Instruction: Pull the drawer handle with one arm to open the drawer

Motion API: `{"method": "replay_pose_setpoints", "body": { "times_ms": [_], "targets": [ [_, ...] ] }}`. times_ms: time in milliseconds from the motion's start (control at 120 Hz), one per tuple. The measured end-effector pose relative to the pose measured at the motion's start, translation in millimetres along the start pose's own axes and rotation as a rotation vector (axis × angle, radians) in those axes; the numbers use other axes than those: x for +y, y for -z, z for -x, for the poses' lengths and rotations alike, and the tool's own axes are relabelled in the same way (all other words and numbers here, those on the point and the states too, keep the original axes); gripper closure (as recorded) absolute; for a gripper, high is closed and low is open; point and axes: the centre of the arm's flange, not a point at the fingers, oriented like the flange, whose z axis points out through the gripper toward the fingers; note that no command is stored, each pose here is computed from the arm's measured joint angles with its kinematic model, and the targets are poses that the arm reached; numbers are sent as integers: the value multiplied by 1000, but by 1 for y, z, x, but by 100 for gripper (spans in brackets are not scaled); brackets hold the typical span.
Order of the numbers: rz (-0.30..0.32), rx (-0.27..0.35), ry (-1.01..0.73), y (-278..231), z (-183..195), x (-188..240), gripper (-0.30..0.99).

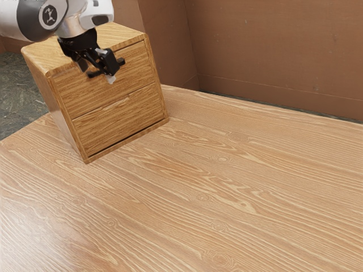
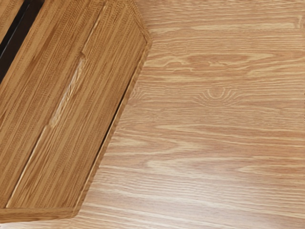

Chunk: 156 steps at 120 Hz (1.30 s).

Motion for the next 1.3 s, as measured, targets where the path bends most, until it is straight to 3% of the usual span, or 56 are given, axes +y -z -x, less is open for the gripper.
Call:
{"method": "replay_pose_setpoints", "body": {
  "times_ms": [292,700,1300],
  "targets": [
    [-56,91,-167,-24,-34,-4,2],
    [-83,92,-318,-56,-55,-1,2],
    [-106,76,-368,-92,-63,-36,2]
  ]
}}
